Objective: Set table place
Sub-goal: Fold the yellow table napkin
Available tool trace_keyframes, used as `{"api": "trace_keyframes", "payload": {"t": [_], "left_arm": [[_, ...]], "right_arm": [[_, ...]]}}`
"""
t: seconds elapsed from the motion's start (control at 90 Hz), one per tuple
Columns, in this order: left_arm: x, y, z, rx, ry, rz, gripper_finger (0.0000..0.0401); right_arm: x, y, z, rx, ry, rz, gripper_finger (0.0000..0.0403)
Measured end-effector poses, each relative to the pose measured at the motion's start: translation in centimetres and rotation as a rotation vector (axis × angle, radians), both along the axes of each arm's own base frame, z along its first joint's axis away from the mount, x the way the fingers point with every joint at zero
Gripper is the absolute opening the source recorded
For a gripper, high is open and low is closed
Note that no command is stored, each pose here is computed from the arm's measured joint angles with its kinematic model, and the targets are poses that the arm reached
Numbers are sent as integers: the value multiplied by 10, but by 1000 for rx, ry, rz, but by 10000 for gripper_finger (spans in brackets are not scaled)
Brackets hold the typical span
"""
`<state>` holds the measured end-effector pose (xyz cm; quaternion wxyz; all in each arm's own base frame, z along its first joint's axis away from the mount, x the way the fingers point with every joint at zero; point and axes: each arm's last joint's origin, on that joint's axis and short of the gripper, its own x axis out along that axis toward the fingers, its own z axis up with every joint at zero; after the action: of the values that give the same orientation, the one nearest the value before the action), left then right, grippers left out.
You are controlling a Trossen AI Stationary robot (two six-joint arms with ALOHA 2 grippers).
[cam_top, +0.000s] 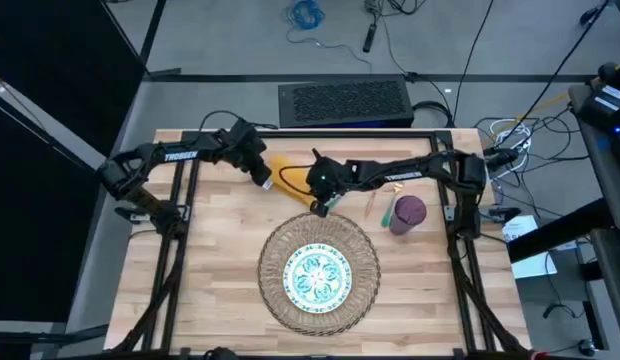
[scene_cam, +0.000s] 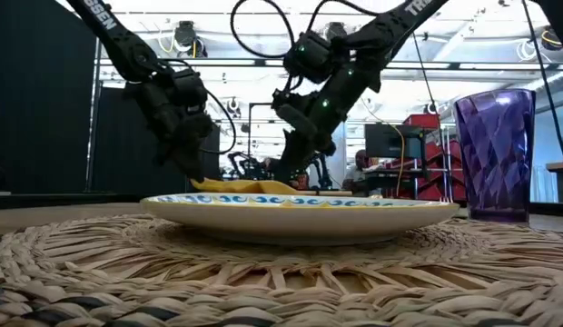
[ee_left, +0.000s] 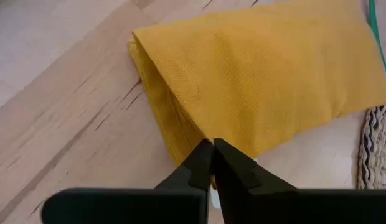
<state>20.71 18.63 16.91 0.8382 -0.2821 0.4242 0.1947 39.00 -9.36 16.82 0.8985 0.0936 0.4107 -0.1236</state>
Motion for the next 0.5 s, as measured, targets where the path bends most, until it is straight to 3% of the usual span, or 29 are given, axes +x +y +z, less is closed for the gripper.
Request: {"api": "trace_keyframes", "payload": {"t": [0.3, 0.5], "left_arm": [[0, 0, 0, 1, -1, -2, 0], [1, 0, 0, 6, -7, -2, 0]], "right_arm": [[5, 0, -27, 45, 43, 13, 0], [5, 0, -28, 62, 44, 20, 0]]}}
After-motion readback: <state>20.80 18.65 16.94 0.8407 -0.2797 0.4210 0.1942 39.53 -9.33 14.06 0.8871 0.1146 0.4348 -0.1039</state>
